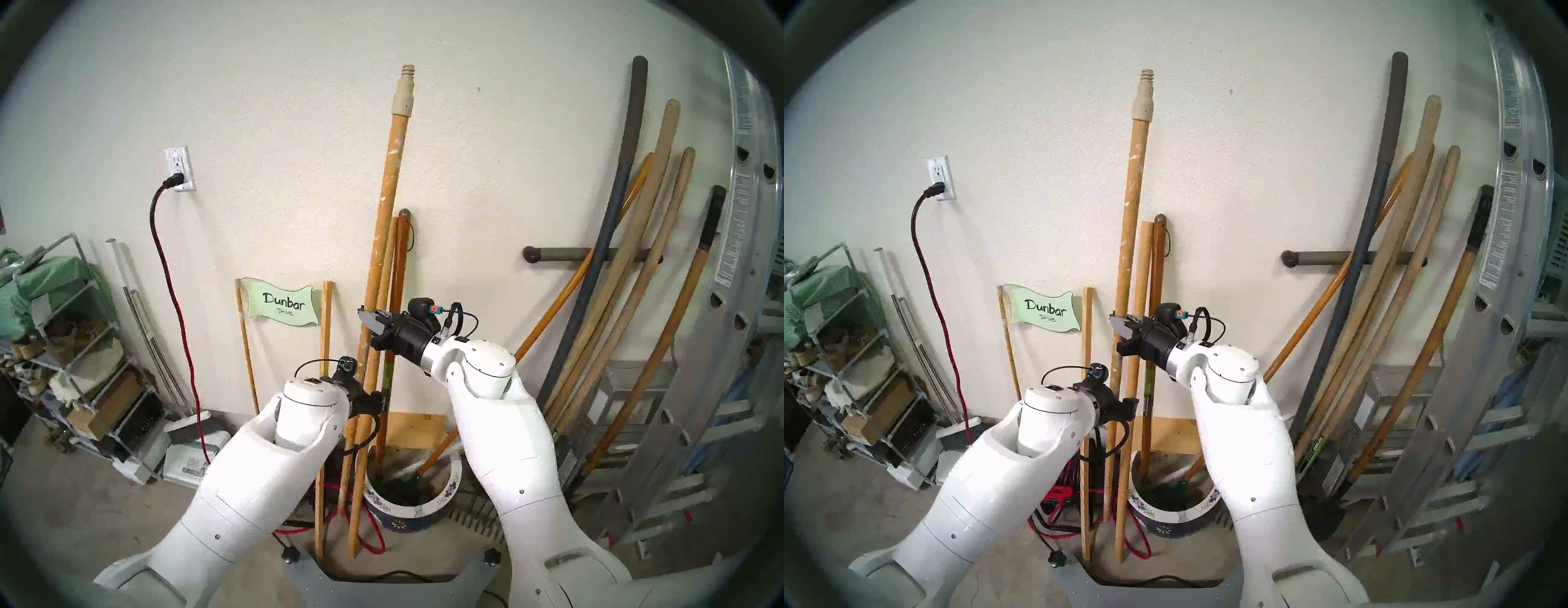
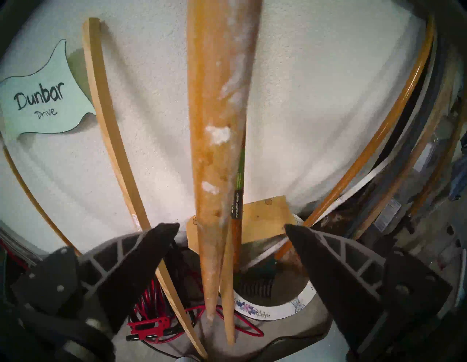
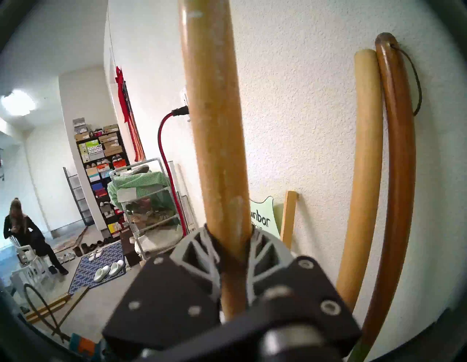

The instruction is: Put wooden sticks into the pot

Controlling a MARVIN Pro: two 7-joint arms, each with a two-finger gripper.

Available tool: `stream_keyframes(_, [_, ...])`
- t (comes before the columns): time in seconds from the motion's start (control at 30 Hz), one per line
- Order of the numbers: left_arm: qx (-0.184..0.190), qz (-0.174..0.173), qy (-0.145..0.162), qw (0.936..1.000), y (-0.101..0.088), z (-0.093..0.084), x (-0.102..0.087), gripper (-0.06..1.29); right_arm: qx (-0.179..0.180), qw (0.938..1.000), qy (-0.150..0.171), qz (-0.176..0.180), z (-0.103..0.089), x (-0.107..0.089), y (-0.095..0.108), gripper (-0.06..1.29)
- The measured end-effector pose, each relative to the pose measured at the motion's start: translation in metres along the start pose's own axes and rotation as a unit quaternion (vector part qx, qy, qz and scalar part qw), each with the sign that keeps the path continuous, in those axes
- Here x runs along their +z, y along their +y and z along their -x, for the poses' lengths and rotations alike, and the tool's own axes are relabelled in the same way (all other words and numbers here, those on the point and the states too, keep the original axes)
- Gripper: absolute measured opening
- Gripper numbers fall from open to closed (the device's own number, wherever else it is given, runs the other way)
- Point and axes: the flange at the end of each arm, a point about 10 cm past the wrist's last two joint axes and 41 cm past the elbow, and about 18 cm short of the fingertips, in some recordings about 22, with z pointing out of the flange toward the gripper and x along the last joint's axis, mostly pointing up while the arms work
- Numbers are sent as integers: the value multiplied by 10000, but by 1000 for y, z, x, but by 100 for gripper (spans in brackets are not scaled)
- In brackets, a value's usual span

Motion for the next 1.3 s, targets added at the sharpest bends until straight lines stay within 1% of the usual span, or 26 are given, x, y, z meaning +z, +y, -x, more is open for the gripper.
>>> stream_keyframes(0.13, [23, 18, -40, 10000, 7, 6, -13, 119, -4, 10000, 4, 11, -1, 0, 0, 12])
stream_keyframes(0.37, [88, 112, -157, 9998, 25, 21, -39, 119, -5, 10000, 2, 38, -1, 1, 1, 12])
stream_keyframes(0.53, [137, 12, -203, 9997, 30, 30, -57, 119, -8, 10000, 23, 35, -3, 1, 1, 12])
stream_keyframes(0.77, [195, -399, -215, 9988, 19, 35, -84, 119, -25, 9999, 117, -39, -10, -1, -2, 12])
stream_keyframes(0.9, [196, -584, -191, 9979, 16, 37, -102, 119, -5, 9997, 227, -93, -21, -7, -2, 12])
stream_keyframes(1.0, [180, -665, -188, 9974, 14, 38, -112, 119, 3, 9995, 284, -151, -27, -15, -3, 12])
stream_keyframes(1.17, [117, -922, -221, 9954, 1, 42, -129, 119, 9, 9989, 362, -283, -37, -33, -5, 12])
stream_keyframes(1.3, [26, -1041, -250, 9943, -5, 46, -142, 119, 5, 9982, 410, -437, -46, -50, -7, 12])
